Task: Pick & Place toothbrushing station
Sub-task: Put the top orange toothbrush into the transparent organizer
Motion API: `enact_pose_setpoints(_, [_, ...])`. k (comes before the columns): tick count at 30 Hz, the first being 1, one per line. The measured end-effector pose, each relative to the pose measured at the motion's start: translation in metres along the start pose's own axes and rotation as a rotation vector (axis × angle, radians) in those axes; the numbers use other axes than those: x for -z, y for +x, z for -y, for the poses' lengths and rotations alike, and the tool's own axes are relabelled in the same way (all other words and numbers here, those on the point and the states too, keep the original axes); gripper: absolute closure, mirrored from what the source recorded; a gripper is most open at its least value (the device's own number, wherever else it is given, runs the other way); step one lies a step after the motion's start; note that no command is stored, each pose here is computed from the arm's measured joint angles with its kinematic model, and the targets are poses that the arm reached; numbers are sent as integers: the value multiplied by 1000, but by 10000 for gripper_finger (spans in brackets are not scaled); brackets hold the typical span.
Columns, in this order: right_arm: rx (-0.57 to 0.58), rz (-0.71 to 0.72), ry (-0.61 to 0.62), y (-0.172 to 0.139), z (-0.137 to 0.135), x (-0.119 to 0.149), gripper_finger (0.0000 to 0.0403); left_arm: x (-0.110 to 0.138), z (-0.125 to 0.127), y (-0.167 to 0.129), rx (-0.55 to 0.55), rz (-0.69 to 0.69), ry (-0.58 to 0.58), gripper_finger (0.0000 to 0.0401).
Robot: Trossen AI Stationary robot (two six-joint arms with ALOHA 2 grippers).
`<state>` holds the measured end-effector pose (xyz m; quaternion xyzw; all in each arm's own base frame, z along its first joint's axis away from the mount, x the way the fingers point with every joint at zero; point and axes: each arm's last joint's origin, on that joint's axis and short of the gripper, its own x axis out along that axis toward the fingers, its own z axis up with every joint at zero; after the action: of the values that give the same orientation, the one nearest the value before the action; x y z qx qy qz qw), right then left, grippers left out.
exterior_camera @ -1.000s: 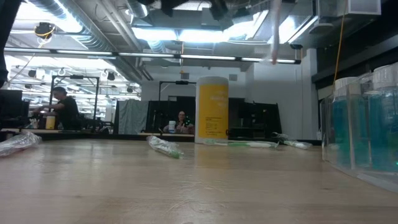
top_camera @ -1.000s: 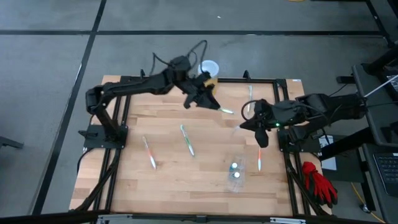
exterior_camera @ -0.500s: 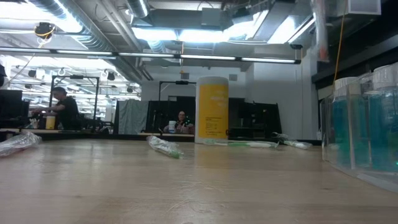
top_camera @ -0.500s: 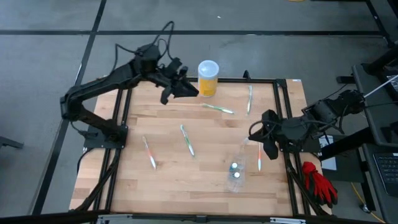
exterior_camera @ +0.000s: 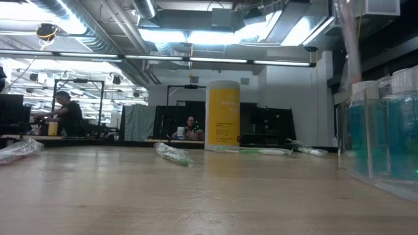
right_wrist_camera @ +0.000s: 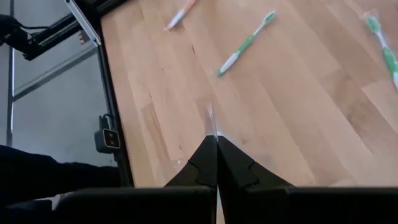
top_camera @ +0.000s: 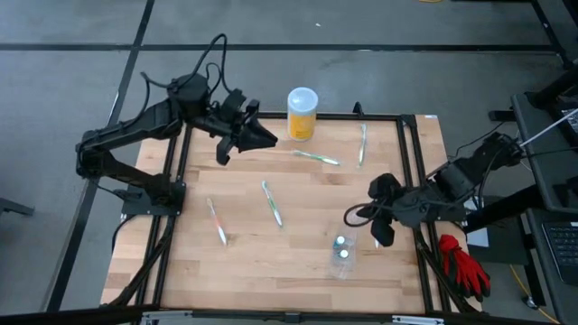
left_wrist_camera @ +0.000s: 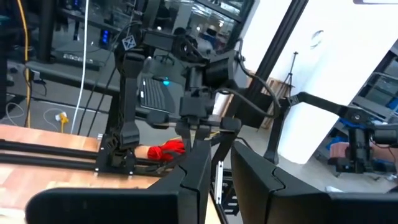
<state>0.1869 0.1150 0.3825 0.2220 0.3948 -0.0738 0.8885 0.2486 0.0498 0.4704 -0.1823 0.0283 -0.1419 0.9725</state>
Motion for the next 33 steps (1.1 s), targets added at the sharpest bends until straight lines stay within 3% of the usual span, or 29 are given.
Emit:
enact_pose_setpoints(16, [157,-78,-49,19,-6,17,403,6,16,8,36,-11,13,346])
enact_pose_setpoints(25, [186,-106,-70,24,-7,23,403,8,24,11,53,-16,26,344])
enact_pose_setpoints(33, [214,-103,-52,47,-3,40,403,7,28,7,63,-6,34,345])
